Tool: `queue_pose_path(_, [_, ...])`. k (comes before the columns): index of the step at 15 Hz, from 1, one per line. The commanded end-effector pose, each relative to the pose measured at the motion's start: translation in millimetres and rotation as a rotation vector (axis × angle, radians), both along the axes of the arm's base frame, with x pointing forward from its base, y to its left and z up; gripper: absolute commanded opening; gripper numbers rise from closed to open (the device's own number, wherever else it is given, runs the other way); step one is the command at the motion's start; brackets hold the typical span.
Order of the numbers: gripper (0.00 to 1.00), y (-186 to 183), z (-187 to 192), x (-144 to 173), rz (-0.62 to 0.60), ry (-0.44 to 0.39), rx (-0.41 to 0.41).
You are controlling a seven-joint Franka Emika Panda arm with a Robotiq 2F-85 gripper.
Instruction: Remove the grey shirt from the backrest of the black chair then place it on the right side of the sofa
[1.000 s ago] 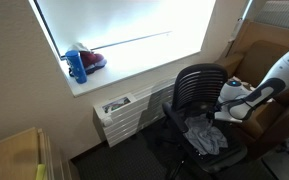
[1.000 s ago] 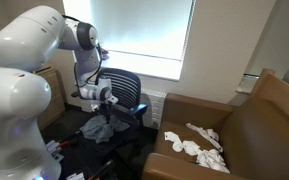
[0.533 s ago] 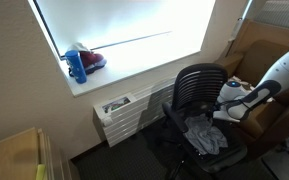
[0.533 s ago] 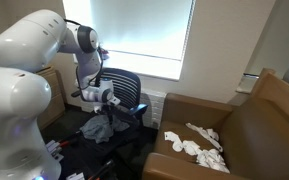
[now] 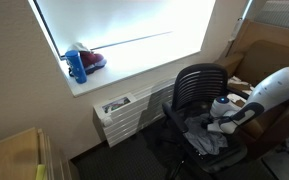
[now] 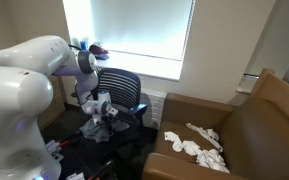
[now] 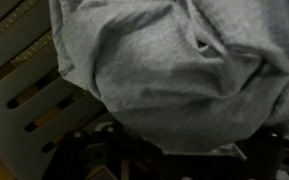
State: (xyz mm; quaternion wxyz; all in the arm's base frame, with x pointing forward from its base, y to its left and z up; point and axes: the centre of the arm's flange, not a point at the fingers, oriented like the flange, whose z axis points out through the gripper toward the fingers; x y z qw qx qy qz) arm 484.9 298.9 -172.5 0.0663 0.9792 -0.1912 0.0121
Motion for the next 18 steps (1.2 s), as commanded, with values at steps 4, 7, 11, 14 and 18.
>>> queue_pose_path(4, [0.59, 35, -11, 25, 0.009, 0.094, -0.053])
queue_pose_path(7, [0.39, 36, -7, 36, -0.024, 0.13, -0.091])
queue_pose_path(11, [0.12, 24, 5, 53, -0.091, 0.18, -0.107])
queue_pose_path(14, [0.0, 11, 65, 68, -0.119, 0.148, -0.061])
queue_pose_path(18, [0.01, 7, 156, 79, -0.12, -0.018, 0.038])
